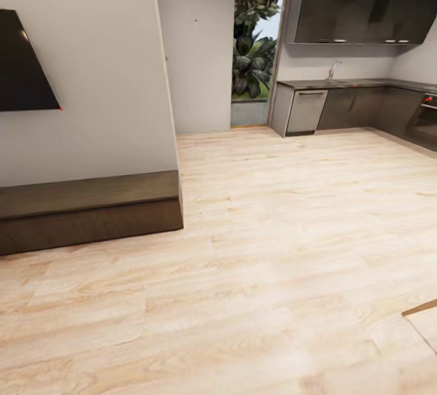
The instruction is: Place each of the two pumpkins and all three candles from the living room inside a cabinet in the living room (use any cabinet), then make sure every cabinet is closed, and position the cauldron so it is next to a table in the living room.
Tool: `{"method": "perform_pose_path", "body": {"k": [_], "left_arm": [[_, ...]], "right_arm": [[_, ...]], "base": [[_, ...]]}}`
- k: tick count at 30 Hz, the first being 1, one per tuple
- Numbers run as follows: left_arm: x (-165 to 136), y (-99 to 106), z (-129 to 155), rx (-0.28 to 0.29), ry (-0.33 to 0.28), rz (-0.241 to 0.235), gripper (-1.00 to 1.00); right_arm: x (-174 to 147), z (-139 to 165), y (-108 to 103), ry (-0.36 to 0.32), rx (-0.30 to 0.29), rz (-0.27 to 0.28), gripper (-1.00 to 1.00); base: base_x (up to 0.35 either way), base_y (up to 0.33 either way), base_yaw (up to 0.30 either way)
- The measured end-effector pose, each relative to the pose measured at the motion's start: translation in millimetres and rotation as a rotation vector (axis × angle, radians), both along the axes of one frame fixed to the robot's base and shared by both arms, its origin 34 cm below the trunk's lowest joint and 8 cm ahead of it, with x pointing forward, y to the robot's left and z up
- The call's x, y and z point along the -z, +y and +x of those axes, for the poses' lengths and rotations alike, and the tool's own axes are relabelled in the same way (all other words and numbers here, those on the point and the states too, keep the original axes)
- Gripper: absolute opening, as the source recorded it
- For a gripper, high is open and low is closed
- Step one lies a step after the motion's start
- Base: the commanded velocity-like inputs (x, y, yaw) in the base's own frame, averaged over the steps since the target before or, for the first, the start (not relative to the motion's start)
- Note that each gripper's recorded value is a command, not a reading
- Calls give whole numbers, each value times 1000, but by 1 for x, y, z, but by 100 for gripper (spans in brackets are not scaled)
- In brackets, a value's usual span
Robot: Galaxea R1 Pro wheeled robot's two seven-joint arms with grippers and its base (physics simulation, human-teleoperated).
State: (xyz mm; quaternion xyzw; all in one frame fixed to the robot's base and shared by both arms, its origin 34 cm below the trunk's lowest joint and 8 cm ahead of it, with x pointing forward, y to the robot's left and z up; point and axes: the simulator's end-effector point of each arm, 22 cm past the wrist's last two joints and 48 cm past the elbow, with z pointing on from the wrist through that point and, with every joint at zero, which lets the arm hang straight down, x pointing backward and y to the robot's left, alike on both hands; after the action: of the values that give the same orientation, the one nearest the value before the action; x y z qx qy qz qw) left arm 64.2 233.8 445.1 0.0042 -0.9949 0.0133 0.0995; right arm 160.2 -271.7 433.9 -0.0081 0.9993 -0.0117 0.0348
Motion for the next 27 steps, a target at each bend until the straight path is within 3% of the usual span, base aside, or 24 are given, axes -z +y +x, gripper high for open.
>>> {"method": "perform_pose_path", "body": {"k": [27], "left_arm": [[0, 0, -1, 2, 1, 0, 100]], "right_arm": [[0, 0, 1, 1, -3, 2, 100]], "base": [[323, -134, 288]]}}
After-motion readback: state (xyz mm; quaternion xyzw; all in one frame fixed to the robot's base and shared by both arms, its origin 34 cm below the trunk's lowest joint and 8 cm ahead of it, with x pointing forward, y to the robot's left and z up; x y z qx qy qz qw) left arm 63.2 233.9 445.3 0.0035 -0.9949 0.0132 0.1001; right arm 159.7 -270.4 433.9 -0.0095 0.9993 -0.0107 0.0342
